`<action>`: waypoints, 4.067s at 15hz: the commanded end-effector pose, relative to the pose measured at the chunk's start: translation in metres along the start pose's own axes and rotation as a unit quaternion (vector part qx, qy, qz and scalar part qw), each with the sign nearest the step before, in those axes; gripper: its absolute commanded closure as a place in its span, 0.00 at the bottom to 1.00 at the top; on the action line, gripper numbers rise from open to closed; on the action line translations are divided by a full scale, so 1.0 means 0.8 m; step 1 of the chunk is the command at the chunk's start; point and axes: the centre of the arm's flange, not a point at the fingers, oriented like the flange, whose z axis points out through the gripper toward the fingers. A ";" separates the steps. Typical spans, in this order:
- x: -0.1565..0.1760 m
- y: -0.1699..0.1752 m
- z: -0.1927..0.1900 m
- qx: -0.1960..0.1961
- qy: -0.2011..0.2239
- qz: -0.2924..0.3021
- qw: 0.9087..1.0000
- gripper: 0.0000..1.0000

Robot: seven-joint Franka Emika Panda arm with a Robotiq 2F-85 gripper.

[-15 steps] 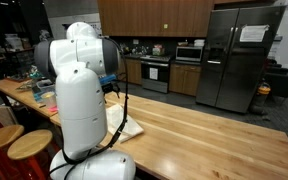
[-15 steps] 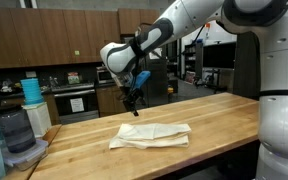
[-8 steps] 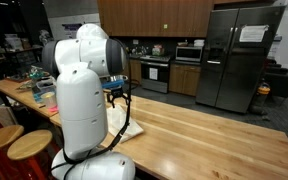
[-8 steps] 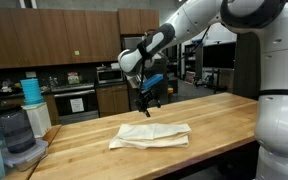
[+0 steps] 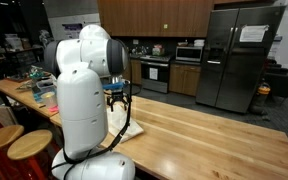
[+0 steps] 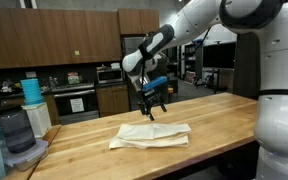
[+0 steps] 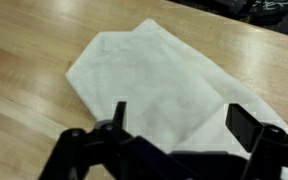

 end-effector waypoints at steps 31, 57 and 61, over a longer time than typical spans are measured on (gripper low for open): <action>0.130 0.013 0.076 0.071 -0.136 0.081 0.985 0.00; 0.158 -0.025 -0.003 -0.165 0.219 0.144 0.951 0.00; 0.113 -0.013 -0.028 -0.117 0.271 0.212 0.931 0.00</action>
